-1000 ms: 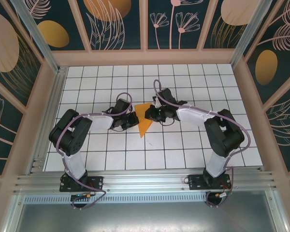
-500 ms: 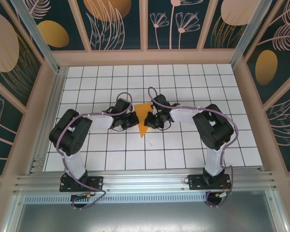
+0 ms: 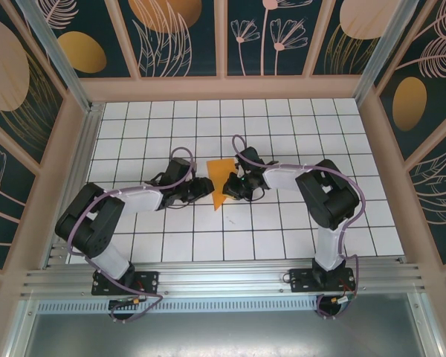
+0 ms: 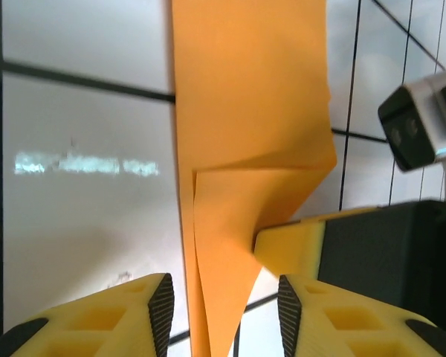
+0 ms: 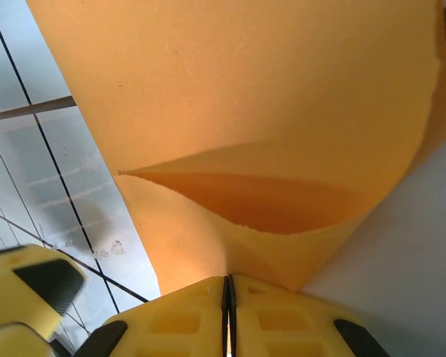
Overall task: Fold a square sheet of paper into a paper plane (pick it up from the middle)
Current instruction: Third fold the triangle at the center of the table.
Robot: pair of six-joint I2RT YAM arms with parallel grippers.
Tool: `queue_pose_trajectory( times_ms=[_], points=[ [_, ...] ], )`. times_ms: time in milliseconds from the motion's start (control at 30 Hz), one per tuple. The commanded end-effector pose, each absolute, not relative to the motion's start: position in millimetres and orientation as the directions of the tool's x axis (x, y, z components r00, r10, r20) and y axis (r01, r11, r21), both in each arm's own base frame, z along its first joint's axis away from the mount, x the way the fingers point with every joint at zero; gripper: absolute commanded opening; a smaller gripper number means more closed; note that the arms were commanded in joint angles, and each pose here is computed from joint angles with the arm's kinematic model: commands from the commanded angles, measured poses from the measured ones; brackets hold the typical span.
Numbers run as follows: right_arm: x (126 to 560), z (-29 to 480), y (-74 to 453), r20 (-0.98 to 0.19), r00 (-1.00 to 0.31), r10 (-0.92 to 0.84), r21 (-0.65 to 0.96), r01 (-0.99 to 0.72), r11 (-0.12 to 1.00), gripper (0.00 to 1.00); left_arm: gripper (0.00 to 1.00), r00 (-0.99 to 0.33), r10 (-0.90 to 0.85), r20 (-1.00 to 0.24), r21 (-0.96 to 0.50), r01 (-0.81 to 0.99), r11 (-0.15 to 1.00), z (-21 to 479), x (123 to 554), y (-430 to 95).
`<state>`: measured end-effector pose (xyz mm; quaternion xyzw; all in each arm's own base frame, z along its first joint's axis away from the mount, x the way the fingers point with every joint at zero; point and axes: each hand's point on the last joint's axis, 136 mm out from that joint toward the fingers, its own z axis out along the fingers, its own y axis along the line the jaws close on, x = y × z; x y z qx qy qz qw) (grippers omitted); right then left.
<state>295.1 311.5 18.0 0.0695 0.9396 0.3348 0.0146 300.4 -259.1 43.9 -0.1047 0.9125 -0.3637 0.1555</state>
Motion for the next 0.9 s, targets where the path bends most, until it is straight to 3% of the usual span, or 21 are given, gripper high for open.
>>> queue_pose_trajectory(
  times_ms=[0,367,700,867],
  points=[
    [291.5,11.4,308.5,0.065,-0.983,0.169,0.636,0.171,0.753,0.13,0.43,-0.943,-0.286,-0.171,-0.728,-0.074,0.681,45.1,284.8,-269.8],
    [288.7,4.3,306.5,0.087,-0.981,0.174,0.629,0.190,0.754,0.13,0.21,-0.958,-0.252,-0.139,-0.762,-0.059,0.645,43.2,274.4,-295.7],
    [291.2,8.0,309.9,0.077,-0.985,0.156,0.636,0.169,0.753,0.13,0.15,-0.965,-0.243,-0.098,-0.638,-0.126,0.760,-0.8,264.5,-281.5],
    [308.9,31.5,318.3,-0.013,-0.993,0.117,0.677,0.077,0.732,0.14,0.11,-0.964,-0.255,-0.081,-0.537,-0.173,0.825,-20.8,256.7,-262.0]
  ],
)
